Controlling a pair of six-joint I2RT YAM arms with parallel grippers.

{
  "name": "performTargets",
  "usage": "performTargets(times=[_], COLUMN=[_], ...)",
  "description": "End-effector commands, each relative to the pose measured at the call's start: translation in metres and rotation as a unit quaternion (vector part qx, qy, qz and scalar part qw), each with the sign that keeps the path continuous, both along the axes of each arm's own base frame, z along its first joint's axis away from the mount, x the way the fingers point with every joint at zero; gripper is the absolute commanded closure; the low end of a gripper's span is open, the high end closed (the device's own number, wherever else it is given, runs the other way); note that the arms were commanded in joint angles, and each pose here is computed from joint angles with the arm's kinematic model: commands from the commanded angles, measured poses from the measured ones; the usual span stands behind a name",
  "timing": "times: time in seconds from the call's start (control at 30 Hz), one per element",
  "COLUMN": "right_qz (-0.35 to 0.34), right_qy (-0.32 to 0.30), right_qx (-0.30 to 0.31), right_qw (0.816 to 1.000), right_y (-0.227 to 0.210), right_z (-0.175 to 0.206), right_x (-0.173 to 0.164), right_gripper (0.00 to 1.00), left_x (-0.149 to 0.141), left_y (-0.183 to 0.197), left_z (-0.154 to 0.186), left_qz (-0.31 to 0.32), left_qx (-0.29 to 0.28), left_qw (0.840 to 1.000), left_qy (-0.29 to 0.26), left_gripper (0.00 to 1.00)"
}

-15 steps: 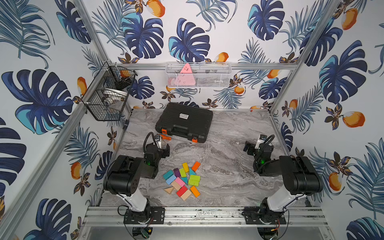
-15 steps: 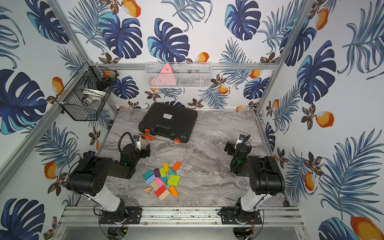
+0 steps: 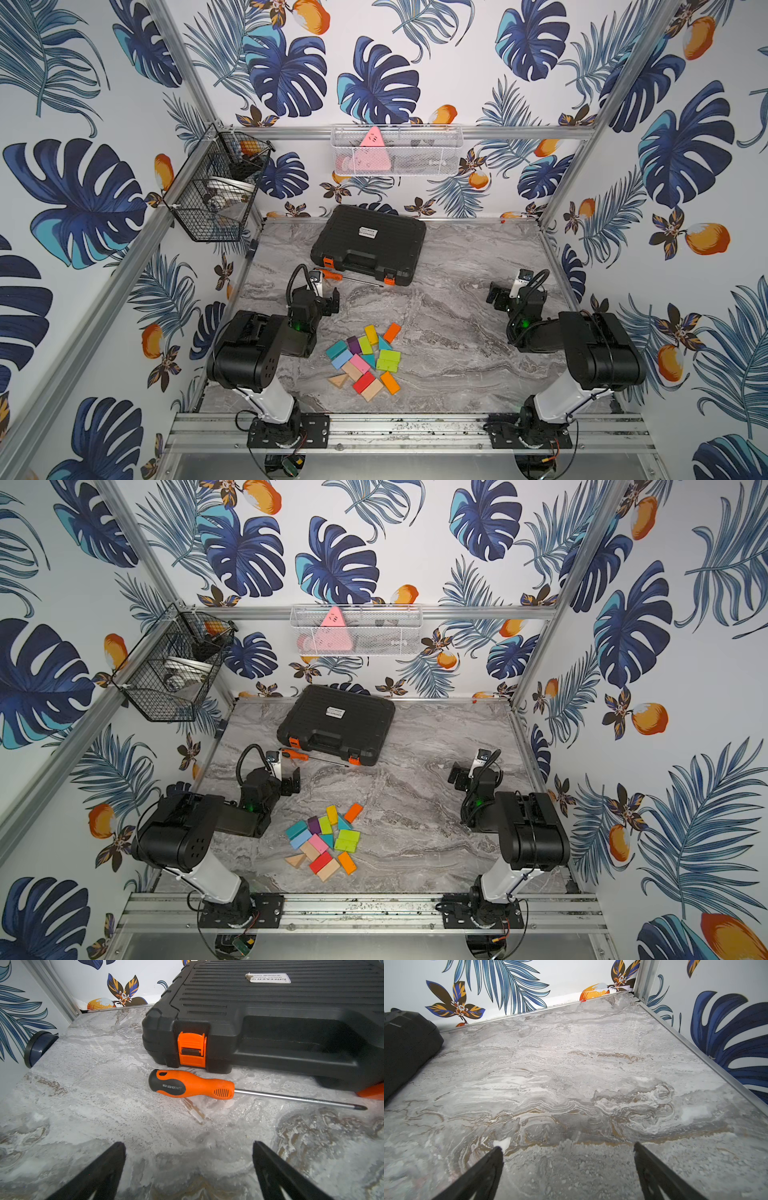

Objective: Assemble a piece of candy with building blocks
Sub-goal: Pick up the building block from the center of the board.

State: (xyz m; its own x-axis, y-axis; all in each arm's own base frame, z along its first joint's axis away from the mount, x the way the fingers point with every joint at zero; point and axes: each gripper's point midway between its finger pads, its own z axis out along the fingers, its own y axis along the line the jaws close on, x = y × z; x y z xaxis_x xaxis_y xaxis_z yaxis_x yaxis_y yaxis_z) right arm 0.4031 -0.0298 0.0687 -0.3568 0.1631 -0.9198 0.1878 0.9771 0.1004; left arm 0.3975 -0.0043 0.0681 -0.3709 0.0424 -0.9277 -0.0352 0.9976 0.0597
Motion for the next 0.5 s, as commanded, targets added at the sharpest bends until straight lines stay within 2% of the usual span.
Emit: performTargets(times=[0.0,0.1,0.17,0.23,0.33,0.37,0.4,0.47], right_qz=[0.001,-0.001,-0.001,-0.009,0.015,0.020,0.012,0.000], right_qy=[-0.005,-0.006,-0.008,-0.021,-0.023,-0.016,-0.021,-0.039], right_qx=[0.004,0.000,-0.001,-0.007,-0.021,-0.029,-0.021,0.070], right_qw=[1.000,1.000,1.000,1.000,0.999,0.999,0.999,0.997], right_y=[0.000,-0.001,-0.002,-0.004,0.008,0.014,0.016,0.023], right_z=[0.003,0.004,0.004,0.010,0.037,0.052,0.066,0.096], right_x=[0.002,0.002,0.002,-0.001,-0.004,-0.003,-0.001,-0.001], right_gripper=[0.00,0.00,0.00,0.00,0.00,0.00,0.00,0.00], left_x=[0.003,0.002,-0.002,-0.009,-0.018,-0.025,-0.032,-0.042], left_y=[0.000,0.001,0.008,0.008,-0.006,-0.008,-0.006,-0.010], left_z=[0.008,0.010,0.018,0.036,0.069,0.082,0.095,0.107], left_qz=[0.001,0.009,0.051,0.073,0.057,0.065,0.083,0.086], left_qx=[-0.004,0.004,0.023,0.043,0.061,0.052,0.018,-0.064], left_qw=[1.000,1.000,0.998,0.995,0.994,0.992,0.991,0.988], left_qy=[-0.016,-0.021,-0.034,-0.051,-0.076,-0.091,-0.108,-0.107], left_gripper=[0.01,0.01,0.01,0.01,0.01,0.01,0.01,0.01])
